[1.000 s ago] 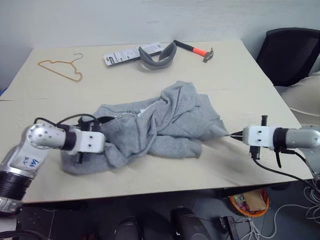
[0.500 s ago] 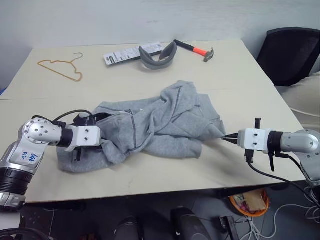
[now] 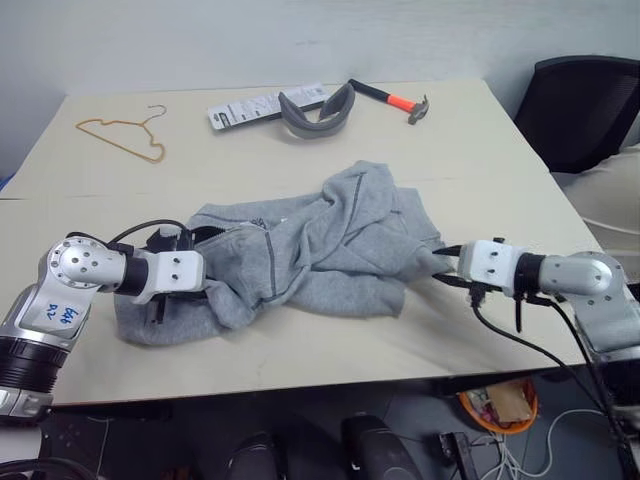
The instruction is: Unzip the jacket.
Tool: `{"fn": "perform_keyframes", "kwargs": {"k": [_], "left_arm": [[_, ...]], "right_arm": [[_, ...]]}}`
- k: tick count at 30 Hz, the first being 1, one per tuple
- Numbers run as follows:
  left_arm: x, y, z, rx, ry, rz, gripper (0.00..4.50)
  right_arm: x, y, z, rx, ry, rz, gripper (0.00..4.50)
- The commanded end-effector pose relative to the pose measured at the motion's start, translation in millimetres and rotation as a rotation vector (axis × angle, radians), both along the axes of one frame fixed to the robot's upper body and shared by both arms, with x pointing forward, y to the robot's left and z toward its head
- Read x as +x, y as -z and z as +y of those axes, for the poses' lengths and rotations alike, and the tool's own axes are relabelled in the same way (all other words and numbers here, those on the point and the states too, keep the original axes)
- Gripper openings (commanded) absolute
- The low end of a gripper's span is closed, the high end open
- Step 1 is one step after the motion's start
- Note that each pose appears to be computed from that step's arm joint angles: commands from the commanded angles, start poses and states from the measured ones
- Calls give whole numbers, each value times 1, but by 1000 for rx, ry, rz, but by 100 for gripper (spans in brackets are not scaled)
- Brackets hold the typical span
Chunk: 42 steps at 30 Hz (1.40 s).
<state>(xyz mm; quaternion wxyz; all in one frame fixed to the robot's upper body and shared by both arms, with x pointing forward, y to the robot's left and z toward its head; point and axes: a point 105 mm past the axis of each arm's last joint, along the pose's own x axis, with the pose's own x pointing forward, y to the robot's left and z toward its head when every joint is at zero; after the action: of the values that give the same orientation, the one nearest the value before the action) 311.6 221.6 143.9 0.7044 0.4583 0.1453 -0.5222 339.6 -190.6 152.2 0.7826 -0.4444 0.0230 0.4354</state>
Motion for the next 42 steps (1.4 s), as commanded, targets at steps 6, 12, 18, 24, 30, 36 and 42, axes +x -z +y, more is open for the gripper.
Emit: {"fn": "perform_keyframes", "kwargs": {"k": [6,12,18,24,30,36,42], "left_arm": [[5,-5,17,15,-40,-24,37],[19,-10,74,113,-199,-70,37],[33,-30,108,153,-316,-148,37],[28,-19,99,96,-271,-101,37],[7,-2,85,18,-221,-10,37],[-8,1,82,-38,-238,70,102],[-14,-12,80,-39,-232,110,284]], "right_arm": [[-5,-9,-12,-46,-51,-6,6],[-15,-21,-55,-118,-4,28,6],[-11,-35,-82,-139,56,5,6],[-43,-25,-55,-92,-120,101,6],[-58,-12,-53,-66,-54,101,6],[-69,-14,-55,-43,15,116,136],[-68,-48,-49,25,32,111,344]]}}
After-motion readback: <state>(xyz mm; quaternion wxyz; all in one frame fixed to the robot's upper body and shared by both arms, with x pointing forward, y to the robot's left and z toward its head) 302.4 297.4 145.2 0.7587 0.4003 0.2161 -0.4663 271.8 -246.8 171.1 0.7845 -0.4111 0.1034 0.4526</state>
